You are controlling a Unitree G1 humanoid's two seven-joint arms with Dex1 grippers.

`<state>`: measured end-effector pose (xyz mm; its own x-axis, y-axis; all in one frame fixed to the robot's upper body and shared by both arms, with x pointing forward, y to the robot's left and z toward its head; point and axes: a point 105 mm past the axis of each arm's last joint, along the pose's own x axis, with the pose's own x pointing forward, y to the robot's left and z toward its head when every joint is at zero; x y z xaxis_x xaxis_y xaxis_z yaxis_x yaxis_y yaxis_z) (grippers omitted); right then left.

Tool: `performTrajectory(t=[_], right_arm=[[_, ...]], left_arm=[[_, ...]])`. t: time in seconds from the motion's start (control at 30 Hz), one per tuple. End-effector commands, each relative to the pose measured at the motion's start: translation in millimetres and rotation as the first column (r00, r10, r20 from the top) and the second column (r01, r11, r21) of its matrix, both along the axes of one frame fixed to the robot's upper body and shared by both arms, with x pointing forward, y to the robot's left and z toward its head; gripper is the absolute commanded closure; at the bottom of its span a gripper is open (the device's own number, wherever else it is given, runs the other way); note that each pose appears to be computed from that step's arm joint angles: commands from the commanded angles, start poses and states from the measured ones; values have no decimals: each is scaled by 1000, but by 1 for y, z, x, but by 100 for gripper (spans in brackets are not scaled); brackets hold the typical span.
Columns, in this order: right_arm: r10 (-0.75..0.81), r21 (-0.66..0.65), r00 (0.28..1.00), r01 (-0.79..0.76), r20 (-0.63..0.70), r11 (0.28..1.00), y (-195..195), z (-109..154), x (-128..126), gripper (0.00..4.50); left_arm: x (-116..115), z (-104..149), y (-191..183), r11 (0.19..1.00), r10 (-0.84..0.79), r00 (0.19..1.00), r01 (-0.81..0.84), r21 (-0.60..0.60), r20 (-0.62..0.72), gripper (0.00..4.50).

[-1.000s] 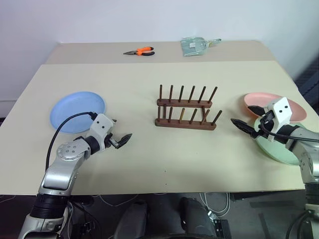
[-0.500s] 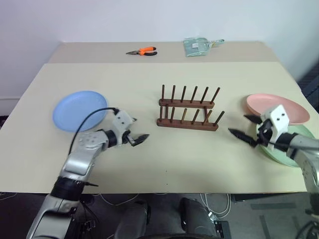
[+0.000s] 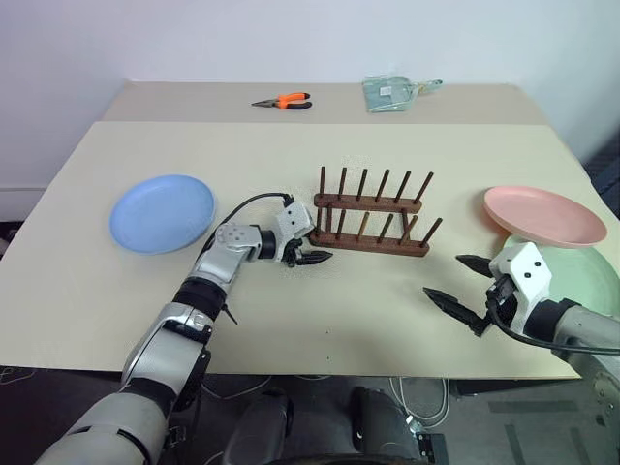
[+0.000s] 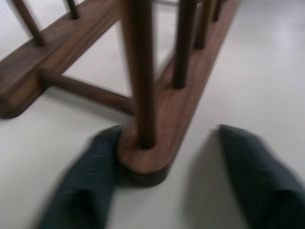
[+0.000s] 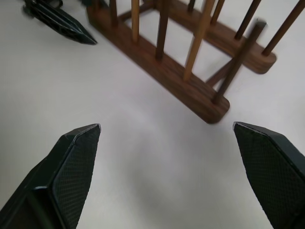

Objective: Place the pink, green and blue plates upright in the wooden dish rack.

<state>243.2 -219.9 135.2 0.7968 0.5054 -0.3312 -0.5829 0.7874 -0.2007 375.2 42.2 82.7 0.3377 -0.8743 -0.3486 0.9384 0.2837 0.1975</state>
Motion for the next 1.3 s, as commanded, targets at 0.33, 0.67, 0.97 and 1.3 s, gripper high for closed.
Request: performTrajectory(t=[0.33, 0.67, 0.97, 1.3], right_arm=[[46, -81, 997, -51, -64, 995, -14, 9, -10, 0], [93, -101, 980, -112, -175, 989, -16, -13, -20, 136], [121, -117, 976, -144, -183, 983, 13, -39, -7, 450], [3, -205, 999, -10, -36, 979, 23, -62, 51, 450]], left_arm=[[-62, 0, 6, 968, -246, 969, 247, 35, -13, 374], [-53, -15, 46, 982, -53, 998, 55, 181, -15, 125], [-115, -4, 62, 994, -31, 977, 52, 95, -212, 241], [-67, -28, 20, 956, 263, 965, -261, 134, -1, 338]])
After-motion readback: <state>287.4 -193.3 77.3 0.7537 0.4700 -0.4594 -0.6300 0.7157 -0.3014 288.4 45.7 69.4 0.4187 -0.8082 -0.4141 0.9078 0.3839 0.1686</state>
